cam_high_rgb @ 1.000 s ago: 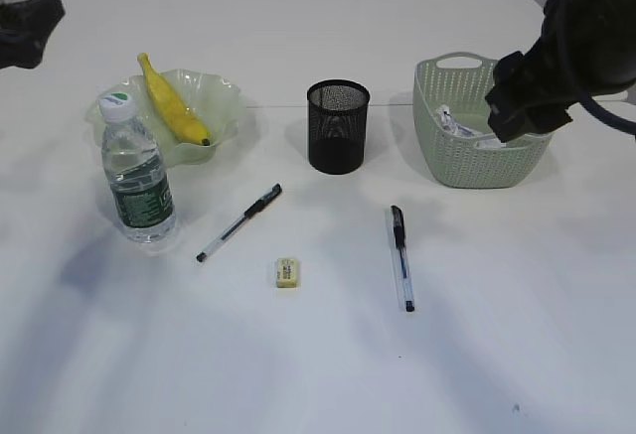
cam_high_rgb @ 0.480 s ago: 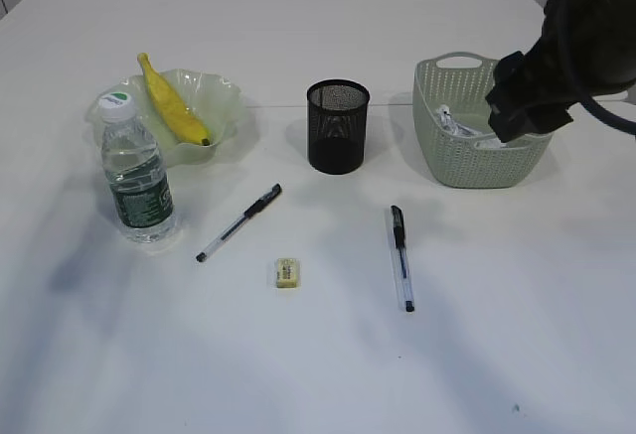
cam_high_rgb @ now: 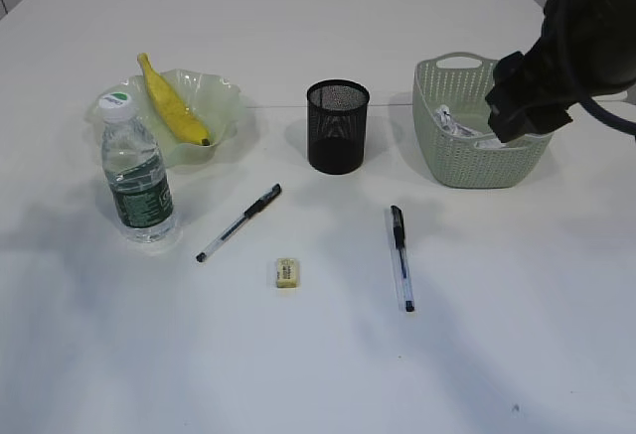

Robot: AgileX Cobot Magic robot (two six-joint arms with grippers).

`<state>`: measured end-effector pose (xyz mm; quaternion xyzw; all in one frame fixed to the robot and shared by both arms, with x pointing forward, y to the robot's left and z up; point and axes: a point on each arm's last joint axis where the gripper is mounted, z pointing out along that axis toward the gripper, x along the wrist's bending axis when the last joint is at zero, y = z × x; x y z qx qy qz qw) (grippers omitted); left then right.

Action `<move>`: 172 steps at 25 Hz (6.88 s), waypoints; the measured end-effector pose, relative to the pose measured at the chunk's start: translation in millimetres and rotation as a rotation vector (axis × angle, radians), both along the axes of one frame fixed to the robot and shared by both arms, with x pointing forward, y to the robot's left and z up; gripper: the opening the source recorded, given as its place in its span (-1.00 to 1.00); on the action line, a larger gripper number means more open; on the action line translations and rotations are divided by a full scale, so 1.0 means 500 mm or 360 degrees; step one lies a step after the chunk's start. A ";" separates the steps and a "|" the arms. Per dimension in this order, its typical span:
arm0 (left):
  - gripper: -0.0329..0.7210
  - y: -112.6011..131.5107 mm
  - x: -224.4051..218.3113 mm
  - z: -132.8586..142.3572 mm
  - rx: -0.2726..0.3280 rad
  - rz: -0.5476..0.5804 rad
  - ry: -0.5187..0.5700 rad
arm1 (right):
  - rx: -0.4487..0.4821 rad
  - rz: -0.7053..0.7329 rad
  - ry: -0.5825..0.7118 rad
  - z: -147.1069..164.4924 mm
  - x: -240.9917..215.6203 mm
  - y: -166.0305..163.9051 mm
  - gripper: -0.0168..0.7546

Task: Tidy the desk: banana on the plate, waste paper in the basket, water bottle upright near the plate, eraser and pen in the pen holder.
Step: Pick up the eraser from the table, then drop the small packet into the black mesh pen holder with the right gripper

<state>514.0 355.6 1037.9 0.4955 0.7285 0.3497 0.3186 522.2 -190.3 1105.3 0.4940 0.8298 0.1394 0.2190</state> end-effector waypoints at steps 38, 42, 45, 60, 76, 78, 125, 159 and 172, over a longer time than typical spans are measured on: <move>0.38 -0.081 -0.044 0.089 -0.0444 -0.0590 0.0762 | 0.0419 -0.0099 0.0442 -0.108 0.066 0.230 0.18; 0.38 -0.106 -0.041 0.090 -0.0422 -0.0661 0.0760 | 0.0359 -0.0240 0.0514 -0.161 0.109 0.285 0.18; 0.39 -0.115 -0.039 0.090 -0.0379 -0.0691 0.0755 | 0.0343 -0.0342 0.0567 -0.196 0.129 0.319 0.17; 0.39 -0.113 -0.038 0.090 -0.0356 -0.0670 0.0744 | 0.0248 -0.0718 0.0770 -0.363 0.141 0.382 0.17; 0.39 -0.113 -0.034 0.090 -0.0356 -0.0663 0.0723 | 0.0298 -0.0746 0.0635 -0.368 0.172 0.368 0.16; 0.39 -0.113 -0.033 0.089 -0.0355 -0.0661 0.0719 | 0.0315 -0.0744 0.0623 -0.368 0.174 0.369 0.16; 0.39 -0.112 -0.030 0.091 -0.0347 -0.0652 0.0693 | 0.0206 -0.0745 0.0700 -0.403 0.186 0.379 -0.49; 0.39 -0.112 -0.030 0.091 -0.0347 -0.0652 0.0693 | -0.0010 -0.0528 0.0081 -0.180 0.283 0.261 -0.50; 0.39 -0.112 -0.030 0.091 -0.0347 -0.0652 0.0693 | 0.0127 -0.0554 -0.0079 -0.150 0.330 0.202 -0.50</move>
